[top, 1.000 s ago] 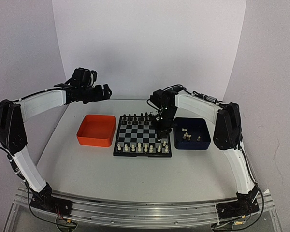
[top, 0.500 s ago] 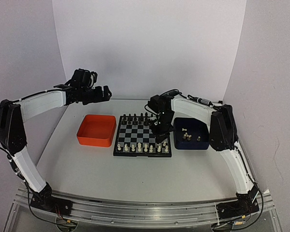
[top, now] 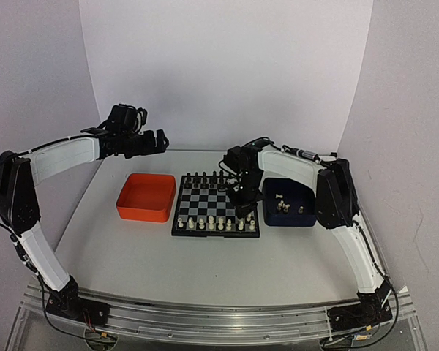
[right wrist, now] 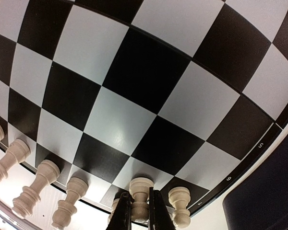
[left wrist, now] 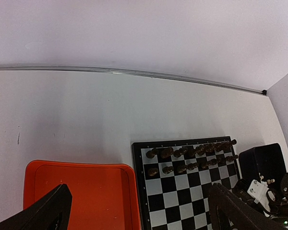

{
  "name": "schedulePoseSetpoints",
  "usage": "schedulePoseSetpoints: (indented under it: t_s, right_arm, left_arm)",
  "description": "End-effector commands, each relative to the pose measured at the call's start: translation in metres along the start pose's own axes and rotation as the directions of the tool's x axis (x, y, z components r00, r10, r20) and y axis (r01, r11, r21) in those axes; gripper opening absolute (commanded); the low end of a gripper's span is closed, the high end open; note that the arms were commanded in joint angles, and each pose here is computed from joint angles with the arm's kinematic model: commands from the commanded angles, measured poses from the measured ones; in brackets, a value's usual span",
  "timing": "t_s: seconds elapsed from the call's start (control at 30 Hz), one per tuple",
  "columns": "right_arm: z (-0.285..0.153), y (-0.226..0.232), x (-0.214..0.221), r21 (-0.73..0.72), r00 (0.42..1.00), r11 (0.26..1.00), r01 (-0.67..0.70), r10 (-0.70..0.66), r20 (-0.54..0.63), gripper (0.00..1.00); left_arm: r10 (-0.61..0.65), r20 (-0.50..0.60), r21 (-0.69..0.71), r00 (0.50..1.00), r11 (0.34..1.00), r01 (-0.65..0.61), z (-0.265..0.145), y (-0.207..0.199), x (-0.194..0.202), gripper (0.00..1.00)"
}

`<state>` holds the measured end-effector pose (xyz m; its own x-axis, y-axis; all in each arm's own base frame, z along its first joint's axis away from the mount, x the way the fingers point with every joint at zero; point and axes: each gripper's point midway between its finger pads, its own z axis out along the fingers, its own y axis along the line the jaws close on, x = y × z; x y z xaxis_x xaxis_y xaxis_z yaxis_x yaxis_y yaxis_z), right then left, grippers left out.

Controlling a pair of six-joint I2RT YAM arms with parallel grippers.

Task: Set up the chess pieces on the board
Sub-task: Place the chess piece on the chessboard.

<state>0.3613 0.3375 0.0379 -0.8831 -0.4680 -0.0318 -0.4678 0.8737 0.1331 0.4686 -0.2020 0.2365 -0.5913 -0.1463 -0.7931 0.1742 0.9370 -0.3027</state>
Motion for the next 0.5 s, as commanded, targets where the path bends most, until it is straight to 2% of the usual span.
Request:
schedulePoseSetpoints:
  t_s: [0.0,0.27,0.47]
  right_arm:
    - [-0.002,0.004,-0.001,0.0,1.0,1.0,-0.011,0.011,0.0,0.09]
    - [-0.015,0.003,-0.004,0.01,1.0,1.0,-0.004,0.003,0.031,0.2]
    - [-0.027,0.009,-0.011,-0.016,0.998,1.0,0.006,-0.005,0.065,0.23]
  left_arm:
    - [0.015,0.066,0.012,0.998,1.0,-0.016,-0.017,-0.004,-0.022,1.0]
    - [0.019,0.067,0.003,0.998,1.0,-0.02,-0.016,-0.002,-0.02,1.0]
    - [0.022,0.067,0.012,0.998,1.0,-0.023,-0.016,-0.003,-0.02,1.0]
